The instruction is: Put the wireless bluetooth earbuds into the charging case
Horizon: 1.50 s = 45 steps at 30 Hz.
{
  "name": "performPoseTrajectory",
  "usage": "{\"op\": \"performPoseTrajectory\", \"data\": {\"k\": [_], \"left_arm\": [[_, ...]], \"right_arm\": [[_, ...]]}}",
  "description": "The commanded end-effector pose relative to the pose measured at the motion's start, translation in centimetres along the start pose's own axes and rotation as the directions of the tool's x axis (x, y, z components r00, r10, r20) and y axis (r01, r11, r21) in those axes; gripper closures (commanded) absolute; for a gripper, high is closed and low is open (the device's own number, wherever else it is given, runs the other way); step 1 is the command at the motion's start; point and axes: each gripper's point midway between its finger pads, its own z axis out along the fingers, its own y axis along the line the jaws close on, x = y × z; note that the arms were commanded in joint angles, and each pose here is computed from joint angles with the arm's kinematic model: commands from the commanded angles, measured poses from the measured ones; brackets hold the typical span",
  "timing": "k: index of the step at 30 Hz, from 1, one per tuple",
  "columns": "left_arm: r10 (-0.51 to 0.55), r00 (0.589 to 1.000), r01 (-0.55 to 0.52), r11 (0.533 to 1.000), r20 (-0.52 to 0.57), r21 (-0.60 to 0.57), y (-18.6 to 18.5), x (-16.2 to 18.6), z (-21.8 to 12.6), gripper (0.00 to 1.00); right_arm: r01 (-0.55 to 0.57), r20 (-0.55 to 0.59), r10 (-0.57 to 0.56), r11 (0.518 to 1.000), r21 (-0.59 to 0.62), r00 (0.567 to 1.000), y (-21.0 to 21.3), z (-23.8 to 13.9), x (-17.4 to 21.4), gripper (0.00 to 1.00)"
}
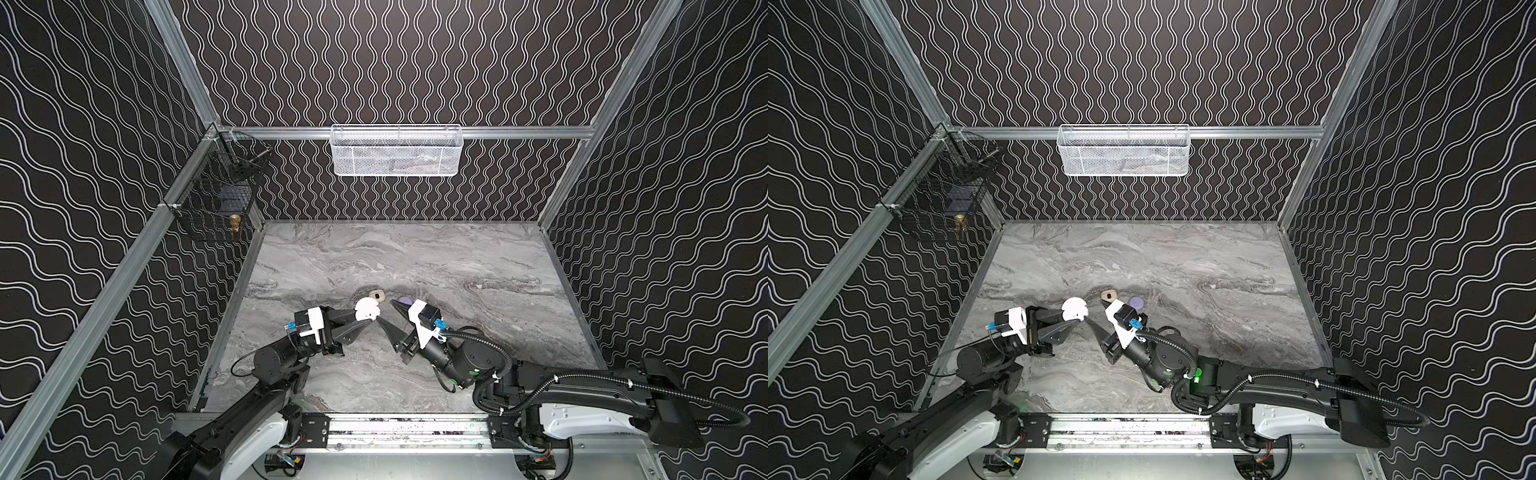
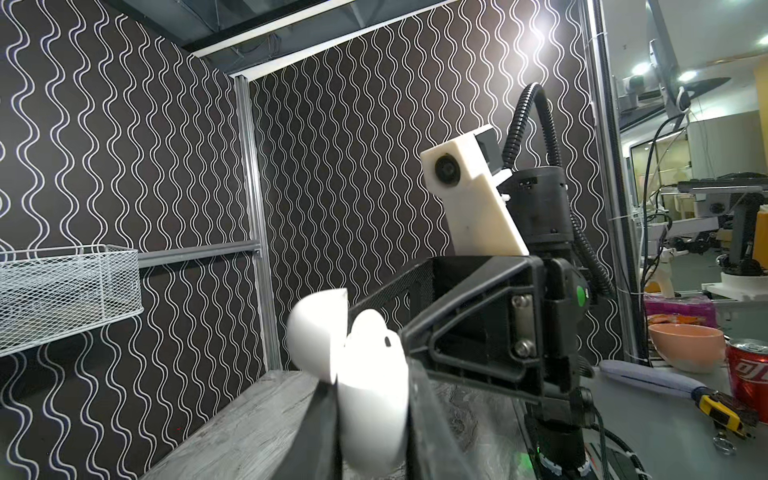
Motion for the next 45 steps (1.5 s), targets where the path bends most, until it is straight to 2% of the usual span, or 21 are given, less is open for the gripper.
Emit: {"op": "performPoseTrajectory", "data": {"k": [1,3,5,8,11,14,20,28,30,35,45], "left_arm": [[0.062,0.997,-0.064,0.996,0.035,0.063,-1.5,-1.1,-0.1,1.0],[0.054,0.998,-0.055,0.998,0.015,0.041,-0.9,-0.6,0.0,1.0],[0.026,0.998,-0.028,0.999,-0.052,-0.036,1.0,1.0,0.2,1.0],[-0.01,0.993,-0.014,0.981,-0.12,-0.193,4.6,2.8,-0.5,1.0],[-0.065,0.989,0.02,0.948,-0.131,-0.317,8.0,3.3,-2.3,1.0],[-0.118,0.985,0.057,0.912,-0.127,-0.405,11.0,4.1,-3.8,1.0],[-0.141,0.986,0.096,0.914,-0.087,-0.394,11.9,4.4,-4.7,1.0],[-0.1,0.986,0.03,0.893,-0.132,-0.45,11.7,3.7,-5.3,1.0],[-0.091,0.988,0.024,0.894,-0.128,-0.447,11.4,3.4,-5.3,1.0],[-0.083,0.99,0.025,0.9,-0.115,-0.435,11.1,3.1,-5.2,1.0],[-0.079,0.991,0.025,0.9,-0.107,-0.435,11.0,2.9,-5.2,1.0]], "right_arm": [[-0.007,-0.009,0.007,0.999,0.04,1.0,-0.8,0.1,0.0,0.53],[0.0,-0.007,0.0,0.998,0.056,1.0,-1.2,-0.2,0.1,0.53],[-0.017,-0.018,0.019,0.996,0.091,1.0,-2.9,-0.4,0.9,0.52],[-0.125,-0.122,0.144,0.98,0.152,0.982,-7.0,0.0,4.8,0.54],[-0.204,-0.25,0.266,0.947,0.248,0.931,-9.9,0.3,10.3,0.55],[-0.223,-0.416,0.322,0.937,0.268,0.85,-9.9,1.1,15.5,0.55],[-0.212,-0.657,0.297,0.955,0.208,0.693,-8.4,2.6,23.0,0.48],[-0.204,-0.814,0.334,0.942,0.268,0.476,-8.6,1.4,30.5,0.42],[-0.213,-0.833,0.336,0.94,0.267,0.439,-8.2,1.1,31.4,0.42],[-0.238,-0.852,0.357,0.929,0.282,0.383,-7.6,0.0,32.6,0.42],[-0.286,-0.863,0.394,0.907,0.309,0.316,-6.3,-2.7,33.0,0.44]]}}
